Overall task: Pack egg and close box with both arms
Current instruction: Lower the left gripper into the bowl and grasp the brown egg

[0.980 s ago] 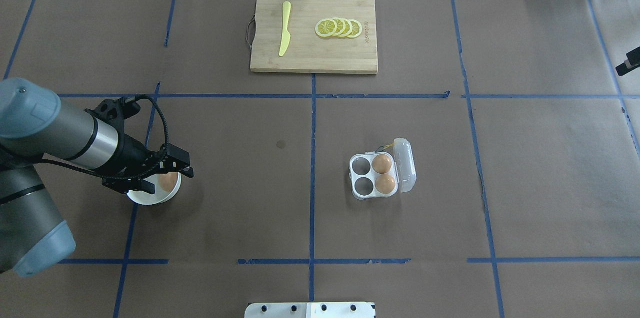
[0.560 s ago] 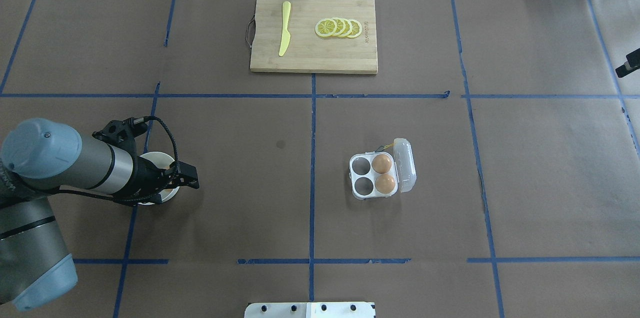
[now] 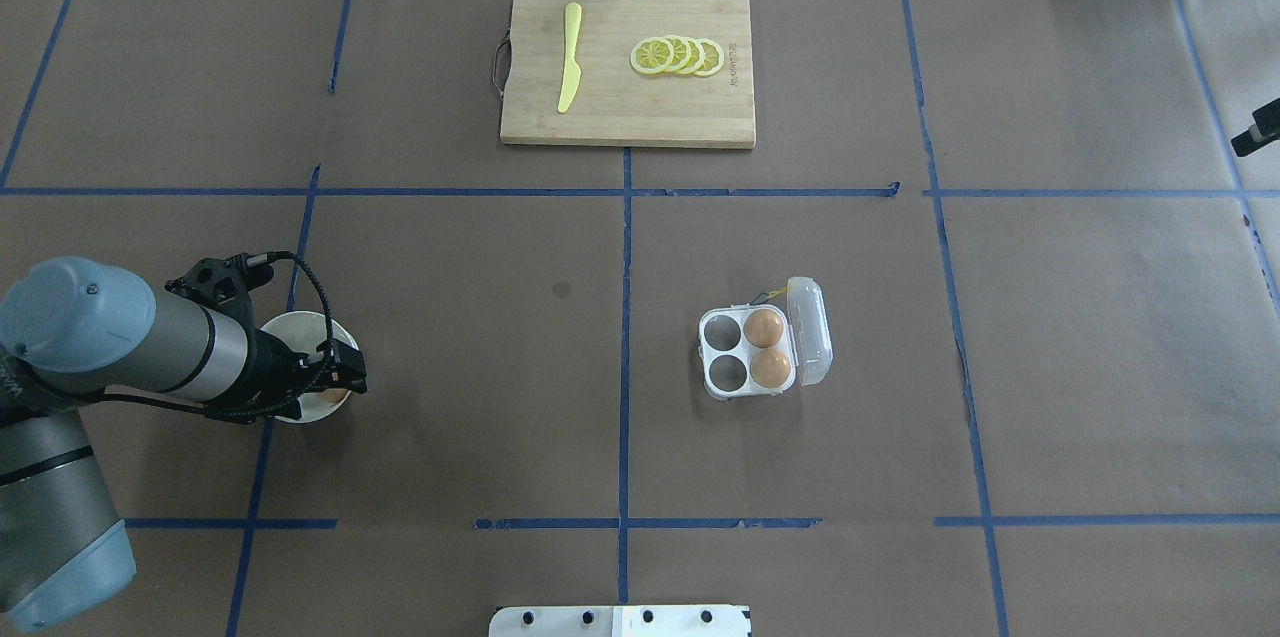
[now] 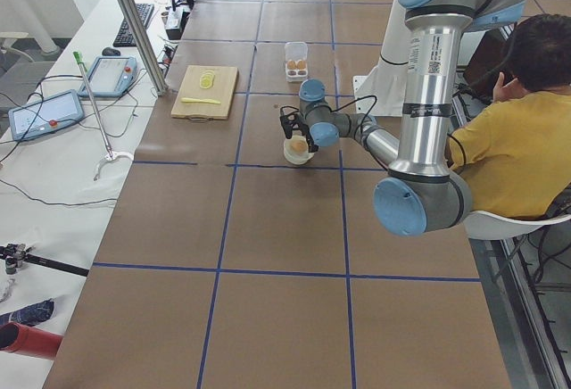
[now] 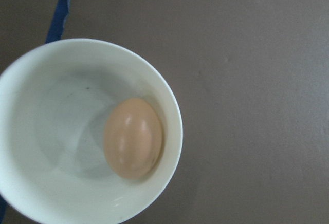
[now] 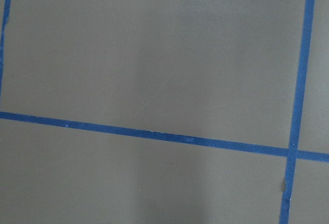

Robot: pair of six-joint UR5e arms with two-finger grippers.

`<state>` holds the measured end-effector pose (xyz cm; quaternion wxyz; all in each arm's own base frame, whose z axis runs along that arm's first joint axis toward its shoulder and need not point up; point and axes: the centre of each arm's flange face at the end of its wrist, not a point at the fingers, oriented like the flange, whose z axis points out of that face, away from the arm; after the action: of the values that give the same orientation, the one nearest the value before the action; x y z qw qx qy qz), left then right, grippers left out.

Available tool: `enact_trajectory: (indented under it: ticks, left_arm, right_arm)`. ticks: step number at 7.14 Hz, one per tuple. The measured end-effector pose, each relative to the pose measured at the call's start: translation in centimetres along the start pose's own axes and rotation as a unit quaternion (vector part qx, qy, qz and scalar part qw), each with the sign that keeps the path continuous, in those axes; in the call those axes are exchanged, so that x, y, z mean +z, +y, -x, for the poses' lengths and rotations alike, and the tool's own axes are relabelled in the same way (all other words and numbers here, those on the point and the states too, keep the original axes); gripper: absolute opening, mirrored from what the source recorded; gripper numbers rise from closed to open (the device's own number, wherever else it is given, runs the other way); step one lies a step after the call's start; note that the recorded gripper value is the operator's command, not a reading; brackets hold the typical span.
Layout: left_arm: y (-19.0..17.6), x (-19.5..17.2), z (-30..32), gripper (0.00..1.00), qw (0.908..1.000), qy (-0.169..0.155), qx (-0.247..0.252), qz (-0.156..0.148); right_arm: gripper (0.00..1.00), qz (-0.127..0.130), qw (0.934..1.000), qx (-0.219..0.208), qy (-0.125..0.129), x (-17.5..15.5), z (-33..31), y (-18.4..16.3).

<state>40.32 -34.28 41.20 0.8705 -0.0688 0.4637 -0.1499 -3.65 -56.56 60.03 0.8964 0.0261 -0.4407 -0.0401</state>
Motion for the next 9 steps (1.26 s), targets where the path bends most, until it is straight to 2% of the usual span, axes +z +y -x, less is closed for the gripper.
enact_trajectory:
  ticks: [2, 4, 9]
  left_arm:
    - [0.0, -0.4, -0.1, 0.77, 1.0, 0.004, 0.001, -0.001]
    - [-0.1, -1.2, -0.4, 0.7, 0.9999, 0.01, 0.002, -0.003]
    - [-1.0, -1.3, 1.4, 0.67, 0.9999, -0.002, -0.009, -0.011]
  right_arm:
    - [1.0, -0.001, 1.0, -0.002, 0.0, 0.1, -0.2, 0.5]
    - [1.0, -0.003, 1.0, -0.003, -0.001, 0.2, -0.4, 0.8]
    - [1.0, -0.004, 1.0, -0.005, -0.001, 0.2, -0.4, 0.8]
